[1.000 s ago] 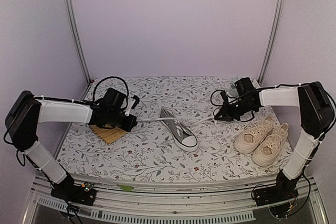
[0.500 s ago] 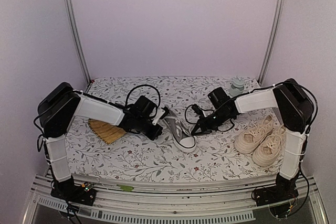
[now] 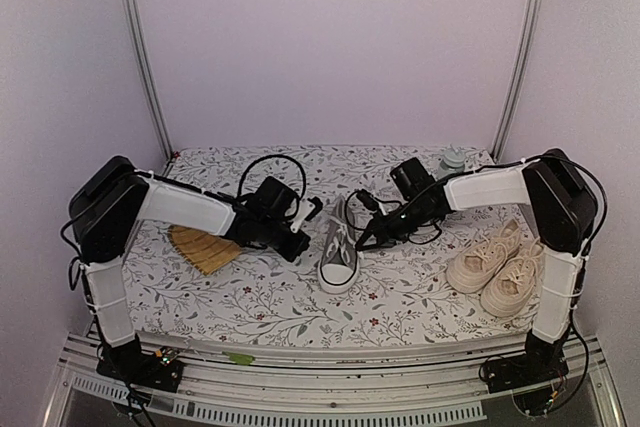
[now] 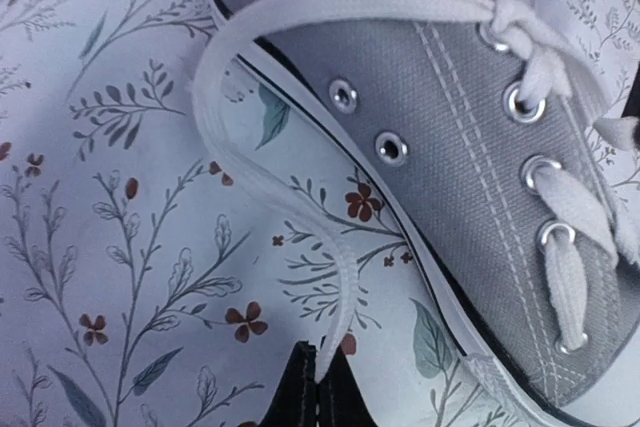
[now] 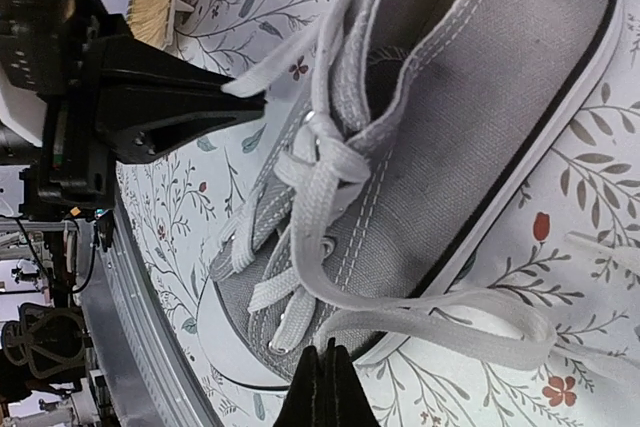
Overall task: Tie the shoes
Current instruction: Adjust the shoe at the center of the board, then pull the half-tied shoelace to the center of the board.
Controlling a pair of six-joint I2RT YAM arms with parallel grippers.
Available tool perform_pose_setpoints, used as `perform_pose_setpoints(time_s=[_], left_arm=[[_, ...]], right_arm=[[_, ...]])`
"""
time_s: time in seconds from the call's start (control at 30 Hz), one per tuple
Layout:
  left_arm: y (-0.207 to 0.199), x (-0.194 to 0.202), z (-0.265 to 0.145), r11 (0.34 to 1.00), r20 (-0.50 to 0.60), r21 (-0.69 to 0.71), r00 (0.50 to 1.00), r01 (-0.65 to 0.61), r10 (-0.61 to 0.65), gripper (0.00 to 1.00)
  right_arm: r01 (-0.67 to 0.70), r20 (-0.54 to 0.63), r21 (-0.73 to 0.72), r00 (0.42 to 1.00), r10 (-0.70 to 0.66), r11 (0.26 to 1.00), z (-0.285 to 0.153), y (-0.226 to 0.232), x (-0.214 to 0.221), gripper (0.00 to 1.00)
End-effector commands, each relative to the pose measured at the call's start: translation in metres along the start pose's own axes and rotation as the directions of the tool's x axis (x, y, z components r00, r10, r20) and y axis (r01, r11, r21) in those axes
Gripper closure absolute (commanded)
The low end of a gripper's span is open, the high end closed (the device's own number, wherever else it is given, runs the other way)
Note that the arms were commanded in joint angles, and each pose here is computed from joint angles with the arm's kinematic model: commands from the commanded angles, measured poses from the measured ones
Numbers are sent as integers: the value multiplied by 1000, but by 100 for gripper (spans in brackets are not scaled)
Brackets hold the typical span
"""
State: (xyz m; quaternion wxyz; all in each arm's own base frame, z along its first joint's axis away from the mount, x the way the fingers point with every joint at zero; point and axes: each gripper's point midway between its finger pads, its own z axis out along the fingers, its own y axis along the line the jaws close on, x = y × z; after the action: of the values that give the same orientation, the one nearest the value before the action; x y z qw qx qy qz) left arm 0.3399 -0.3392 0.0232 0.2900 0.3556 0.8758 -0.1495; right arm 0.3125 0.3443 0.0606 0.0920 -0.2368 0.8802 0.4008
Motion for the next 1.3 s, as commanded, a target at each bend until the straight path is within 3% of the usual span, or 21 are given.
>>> perform_pose_setpoints(time_s=[0.0, 0.17, 0.33, 0.43, 0.57, 0.9, 1.13, 1.23, 1.27], left_arm=[[20, -34, -52, 995, 105, -98, 994, -12, 22, 100], [21, -21, -84, 994, 121, -94, 992, 53, -42, 100], [57, 14, -97, 960, 91, -165, 972, 228, -215, 100], [86, 34, -98, 928, 82, -232, 957, 291, -279, 100], [108, 42, -98, 910, 84, -298, 958, 288, -275, 100], [153, 63, -98, 869, 44, -412, 958, 276, -283, 100], [159, 63, -100, 868, 44, -422, 962, 261, -268, 100], [156, 56, -102, 877, 66, -403, 964, 260, -256, 100], [153, 52, -103, 882, 75, -393, 966, 258, -249, 100]], right_arm=[[40, 111, 31, 993, -43, 999, -47, 4, -31, 99], [-35, 267, 129, 964, -1, 991, -112, -24, -54, 99], [-288, 398, 211, 898, 187, 934, -159, -88, -36, 99], [-443, 451, 185, 832, 325, 877, -167, -120, -9, 99], [-554, 504, 124, 750, 429, 823, -172, -142, 15, 99], [-673, 525, 28, 639, 562, 739, -166, -163, 51, 99], [-680, 533, 13, 625, 570, 733, -170, -166, 51, 99], [-650, 528, 29, 655, 540, 759, -170, -160, 42, 99], [-617, 522, 60, 690, 502, 785, -167, -154, 36, 99]])
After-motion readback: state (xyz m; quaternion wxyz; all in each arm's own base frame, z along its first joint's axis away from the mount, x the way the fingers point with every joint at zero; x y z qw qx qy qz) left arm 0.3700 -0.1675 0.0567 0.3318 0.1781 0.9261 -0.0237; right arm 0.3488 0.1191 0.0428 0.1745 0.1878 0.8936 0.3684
